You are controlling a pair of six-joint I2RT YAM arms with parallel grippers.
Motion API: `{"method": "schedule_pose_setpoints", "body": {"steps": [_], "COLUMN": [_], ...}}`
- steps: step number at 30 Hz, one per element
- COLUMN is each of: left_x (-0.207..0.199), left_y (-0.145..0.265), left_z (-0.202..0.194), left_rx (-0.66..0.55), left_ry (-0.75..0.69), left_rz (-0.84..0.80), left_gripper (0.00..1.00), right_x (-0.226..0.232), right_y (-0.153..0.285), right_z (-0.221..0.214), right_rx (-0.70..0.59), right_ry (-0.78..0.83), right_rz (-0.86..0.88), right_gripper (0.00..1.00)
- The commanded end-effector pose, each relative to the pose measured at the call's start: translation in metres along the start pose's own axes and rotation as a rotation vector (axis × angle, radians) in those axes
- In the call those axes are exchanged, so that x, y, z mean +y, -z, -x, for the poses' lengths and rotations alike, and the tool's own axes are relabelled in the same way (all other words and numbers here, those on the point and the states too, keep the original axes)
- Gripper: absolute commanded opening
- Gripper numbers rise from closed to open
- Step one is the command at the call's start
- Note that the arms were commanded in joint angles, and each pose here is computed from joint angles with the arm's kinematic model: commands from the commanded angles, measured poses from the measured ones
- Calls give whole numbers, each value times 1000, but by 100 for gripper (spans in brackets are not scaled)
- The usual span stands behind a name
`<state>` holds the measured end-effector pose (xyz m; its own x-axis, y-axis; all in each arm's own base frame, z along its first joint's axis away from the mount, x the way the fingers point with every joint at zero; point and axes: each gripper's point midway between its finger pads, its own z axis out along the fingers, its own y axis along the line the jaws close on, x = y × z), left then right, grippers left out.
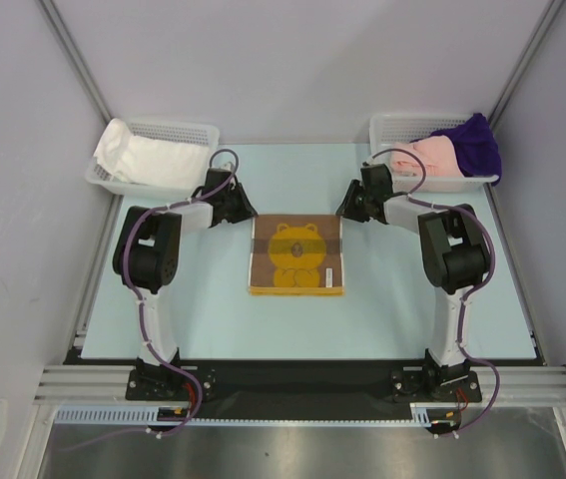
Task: Fold and stack the towels
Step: Fold the towel
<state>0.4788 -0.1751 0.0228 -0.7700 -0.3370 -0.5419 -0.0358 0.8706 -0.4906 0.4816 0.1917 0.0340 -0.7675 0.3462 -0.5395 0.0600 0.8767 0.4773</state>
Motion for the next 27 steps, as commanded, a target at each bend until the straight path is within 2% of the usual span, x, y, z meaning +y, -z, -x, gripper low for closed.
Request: {"method": "schedule_pose_setpoints", "body": {"steps": [1, 5, 7, 11, 12, 14, 18, 27], "left_x": [-9, -11, -13, -15, -17, -20, -26, -46], "left_y": [-3, -3, -3, -2, -2, -1, 3, 24], "left_z": [2, 3, 4, 8, 8, 12, 16, 39], "left_rx": [3, 2, 2, -4, -4, -12, -22, -101], "left_ry": [-28, -26, -25, -28, -29, -28, -23, -42], "left_rz": [-22, -29, -35, -39, -44, -48, -66, -121], "left_gripper": [23, 13, 11, 1, 0, 0, 0, 0], "right_x": [10, 13, 13, 14, 15, 17, 21, 30], "right_y": [1, 0, -1, -1, 0, 1, 2, 23], "right_z": [4, 4, 3, 4, 4, 8, 20, 40], "right_rx": [-7, -2, 0, 0, 1, -6, -24, -114], "right_ry": [30, 32, 28, 30, 33, 36, 48, 73], "right_rz": [26, 33, 32, 36, 40, 41, 43, 72], "right_gripper": [33, 33, 32, 26, 20, 16, 0, 0]}}
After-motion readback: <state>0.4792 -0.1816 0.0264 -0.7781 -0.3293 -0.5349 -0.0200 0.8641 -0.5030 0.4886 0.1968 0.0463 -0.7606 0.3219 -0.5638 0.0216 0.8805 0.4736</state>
